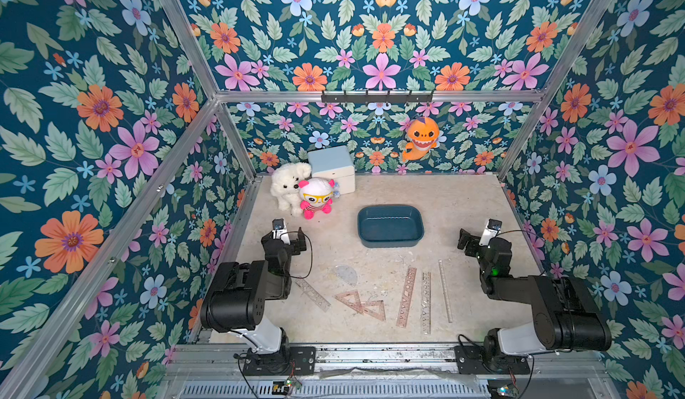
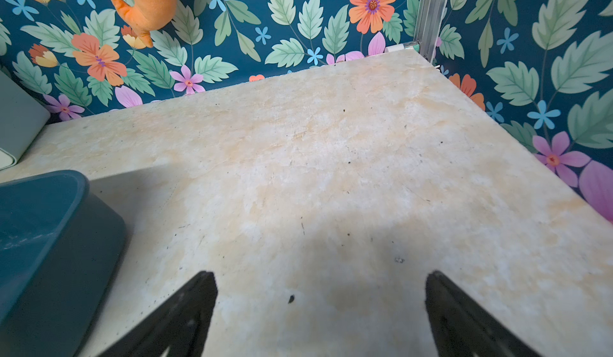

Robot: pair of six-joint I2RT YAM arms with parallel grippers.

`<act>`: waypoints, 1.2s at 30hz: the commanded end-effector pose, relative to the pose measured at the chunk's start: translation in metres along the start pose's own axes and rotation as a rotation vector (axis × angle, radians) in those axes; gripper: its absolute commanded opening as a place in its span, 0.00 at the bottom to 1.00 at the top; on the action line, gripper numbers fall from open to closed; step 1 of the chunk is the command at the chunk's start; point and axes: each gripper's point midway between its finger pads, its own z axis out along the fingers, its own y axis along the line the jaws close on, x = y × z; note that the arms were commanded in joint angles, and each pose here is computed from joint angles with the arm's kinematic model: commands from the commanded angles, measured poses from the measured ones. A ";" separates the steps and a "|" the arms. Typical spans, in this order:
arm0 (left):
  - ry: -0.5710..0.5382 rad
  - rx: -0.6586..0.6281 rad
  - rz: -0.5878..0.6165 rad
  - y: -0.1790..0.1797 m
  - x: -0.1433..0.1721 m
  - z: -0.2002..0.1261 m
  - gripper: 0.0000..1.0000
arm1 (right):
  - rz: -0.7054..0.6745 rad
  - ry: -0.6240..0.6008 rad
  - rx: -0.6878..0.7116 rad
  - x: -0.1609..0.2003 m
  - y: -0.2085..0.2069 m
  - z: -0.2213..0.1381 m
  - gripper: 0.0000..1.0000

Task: Put the scattered rulers into the storage box
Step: Pick up the ruler from the center of the board.

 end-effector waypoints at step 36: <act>0.189 -0.175 -0.046 -0.069 -0.066 -0.007 0.99 | 0.298 0.199 0.037 -0.068 0.042 -0.069 0.99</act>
